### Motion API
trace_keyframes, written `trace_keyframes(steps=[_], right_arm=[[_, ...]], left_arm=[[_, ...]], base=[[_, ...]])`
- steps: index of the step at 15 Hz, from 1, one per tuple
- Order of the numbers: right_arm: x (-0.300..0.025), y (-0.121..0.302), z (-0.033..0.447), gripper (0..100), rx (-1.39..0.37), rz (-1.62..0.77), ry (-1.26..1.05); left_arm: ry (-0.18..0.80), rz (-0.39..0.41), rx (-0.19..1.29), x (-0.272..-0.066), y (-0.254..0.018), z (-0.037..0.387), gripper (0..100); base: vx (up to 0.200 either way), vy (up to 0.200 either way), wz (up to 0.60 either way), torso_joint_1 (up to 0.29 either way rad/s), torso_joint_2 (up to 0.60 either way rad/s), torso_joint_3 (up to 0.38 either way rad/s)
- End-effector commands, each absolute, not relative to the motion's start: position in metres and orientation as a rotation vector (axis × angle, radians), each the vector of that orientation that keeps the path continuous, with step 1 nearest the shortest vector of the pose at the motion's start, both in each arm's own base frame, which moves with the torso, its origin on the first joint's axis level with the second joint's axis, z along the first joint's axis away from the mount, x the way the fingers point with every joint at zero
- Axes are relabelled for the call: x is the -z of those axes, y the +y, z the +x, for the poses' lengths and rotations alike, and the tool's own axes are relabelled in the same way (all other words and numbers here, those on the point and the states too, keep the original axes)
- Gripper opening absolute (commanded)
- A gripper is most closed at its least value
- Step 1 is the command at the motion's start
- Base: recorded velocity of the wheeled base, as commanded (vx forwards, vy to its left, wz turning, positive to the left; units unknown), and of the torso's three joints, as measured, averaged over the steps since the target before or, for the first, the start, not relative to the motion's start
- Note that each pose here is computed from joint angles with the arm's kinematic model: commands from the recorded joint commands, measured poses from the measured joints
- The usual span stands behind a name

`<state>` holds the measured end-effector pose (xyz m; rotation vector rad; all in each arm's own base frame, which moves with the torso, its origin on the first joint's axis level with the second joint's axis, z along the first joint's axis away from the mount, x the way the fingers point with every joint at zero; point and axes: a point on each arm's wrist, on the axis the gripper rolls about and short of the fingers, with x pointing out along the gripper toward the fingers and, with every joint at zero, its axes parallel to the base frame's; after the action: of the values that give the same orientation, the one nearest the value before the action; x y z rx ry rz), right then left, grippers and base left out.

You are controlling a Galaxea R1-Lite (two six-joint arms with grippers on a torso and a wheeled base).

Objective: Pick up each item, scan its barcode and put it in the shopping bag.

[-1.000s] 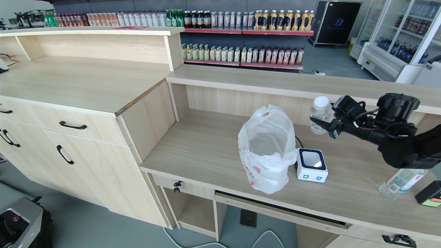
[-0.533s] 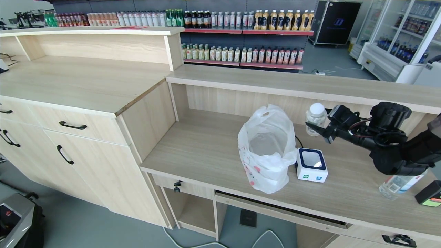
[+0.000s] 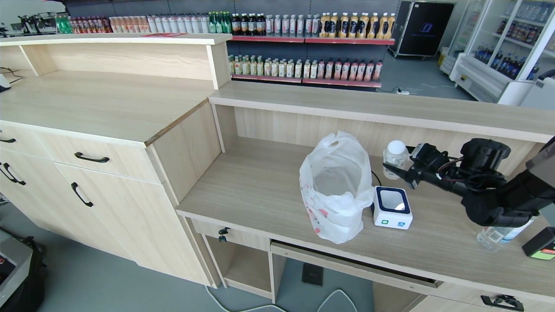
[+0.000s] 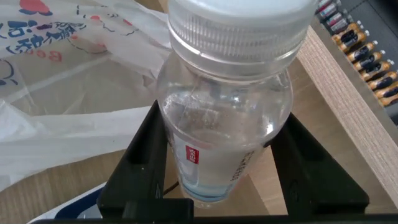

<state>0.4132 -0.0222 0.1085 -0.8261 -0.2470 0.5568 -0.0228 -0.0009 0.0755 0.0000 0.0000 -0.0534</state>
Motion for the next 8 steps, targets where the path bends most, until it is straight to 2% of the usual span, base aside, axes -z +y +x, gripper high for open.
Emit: trace_keyframes(steps=[1,8], right_arm=[[-0.1054,-0.0221,0.4135,0,-0.561,-0.823,-0.239],[-0.1045,-0.0214,0.4141,0,-0.565,-0.821,-0.239]], left_arm=[[0.002,0.000,0.054,-0.0755,-0.0009,-0.0227,100],[0.002,0.000,0.054,-0.0755,-0.0009,-0.0227,100]], base=[[0.000,0.000,0.00,0.000,0.00,0.000],[0.000,0.000,0.00,0.000,0.00,0.000]])
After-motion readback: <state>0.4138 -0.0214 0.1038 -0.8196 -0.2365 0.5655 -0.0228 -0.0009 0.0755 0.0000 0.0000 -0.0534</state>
